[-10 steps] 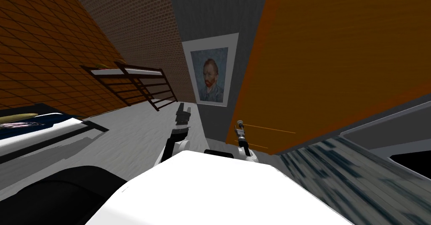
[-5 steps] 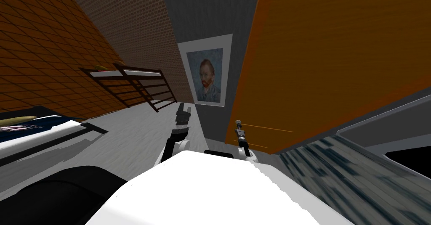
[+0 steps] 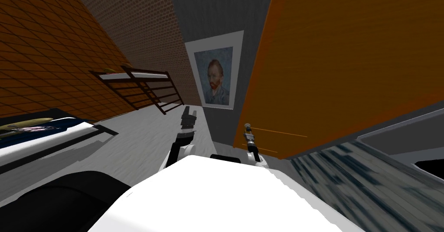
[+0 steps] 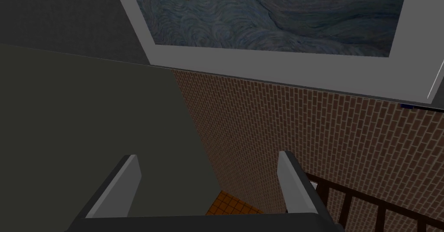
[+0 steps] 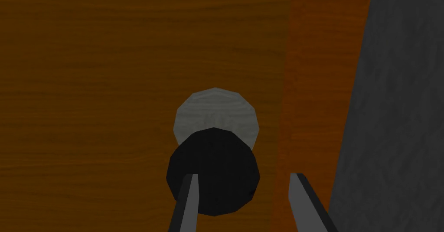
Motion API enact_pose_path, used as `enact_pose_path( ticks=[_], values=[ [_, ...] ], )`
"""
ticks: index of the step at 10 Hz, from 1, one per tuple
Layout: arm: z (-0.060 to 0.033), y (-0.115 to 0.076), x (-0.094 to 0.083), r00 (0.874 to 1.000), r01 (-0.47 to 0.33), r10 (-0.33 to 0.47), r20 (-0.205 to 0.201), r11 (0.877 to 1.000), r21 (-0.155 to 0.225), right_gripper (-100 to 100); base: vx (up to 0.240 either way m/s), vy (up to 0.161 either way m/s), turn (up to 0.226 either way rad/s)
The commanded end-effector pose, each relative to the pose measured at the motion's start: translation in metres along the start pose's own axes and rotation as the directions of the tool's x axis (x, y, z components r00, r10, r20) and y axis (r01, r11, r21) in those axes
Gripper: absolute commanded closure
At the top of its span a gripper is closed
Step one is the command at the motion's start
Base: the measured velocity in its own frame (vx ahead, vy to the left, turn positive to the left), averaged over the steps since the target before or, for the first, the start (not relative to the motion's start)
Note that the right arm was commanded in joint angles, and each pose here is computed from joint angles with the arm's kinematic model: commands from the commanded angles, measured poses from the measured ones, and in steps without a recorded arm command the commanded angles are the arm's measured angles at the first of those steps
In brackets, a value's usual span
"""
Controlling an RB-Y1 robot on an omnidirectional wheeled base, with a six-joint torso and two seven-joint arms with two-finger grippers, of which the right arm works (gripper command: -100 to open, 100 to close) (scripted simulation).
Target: Pull the door open
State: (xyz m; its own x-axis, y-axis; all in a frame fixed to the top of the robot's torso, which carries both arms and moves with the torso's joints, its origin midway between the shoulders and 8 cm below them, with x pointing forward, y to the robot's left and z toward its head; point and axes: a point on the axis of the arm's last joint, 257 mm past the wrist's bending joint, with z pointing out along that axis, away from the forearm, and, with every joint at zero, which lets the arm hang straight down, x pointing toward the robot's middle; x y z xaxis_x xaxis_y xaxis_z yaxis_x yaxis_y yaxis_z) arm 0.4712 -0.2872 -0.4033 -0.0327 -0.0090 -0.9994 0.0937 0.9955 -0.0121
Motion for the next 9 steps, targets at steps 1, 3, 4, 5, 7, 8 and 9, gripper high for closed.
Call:
enact_pose_path(
  ticks=[1,3,4,5,7,8,9],
  values=[
    [0.0007,-0.017,-0.004,1.000,0.016,-0.016,0.007,1.000,0.007,-100,-0.087,0.159,0.076],
    [0.0010,-0.035,-0.008,1.000,0.024,-0.025,0.016,1.000,0.016,-100,-0.115,0.127,0.066],
    [0.0009,-0.041,-0.009,1.000,0.023,-0.023,0.020,1.000,0.020,-100,-0.189,0.066,0.047],
    [0.0005,-0.045,-0.010,1.000,0.018,-0.018,0.024,1.000,0.023,-100,-0.224,0.038,0.029],
    [-0.0008,-0.047,-0.011,1.000,-0.002,0.001,0.030,1.000,0.028,-100,-0.219,-0.045,0.003],
    [-0.0003,-0.046,-0.011,1.000,0.005,-0.006,0.027,1.000,0.026,-100,-0.104,-0.044,0.004],
    [-0.0058,-0.062,-0.009,1.000,0.003,-0.004,0.029,0.999,0.043,-100,0.090,0.012,0.115]
  ],
)
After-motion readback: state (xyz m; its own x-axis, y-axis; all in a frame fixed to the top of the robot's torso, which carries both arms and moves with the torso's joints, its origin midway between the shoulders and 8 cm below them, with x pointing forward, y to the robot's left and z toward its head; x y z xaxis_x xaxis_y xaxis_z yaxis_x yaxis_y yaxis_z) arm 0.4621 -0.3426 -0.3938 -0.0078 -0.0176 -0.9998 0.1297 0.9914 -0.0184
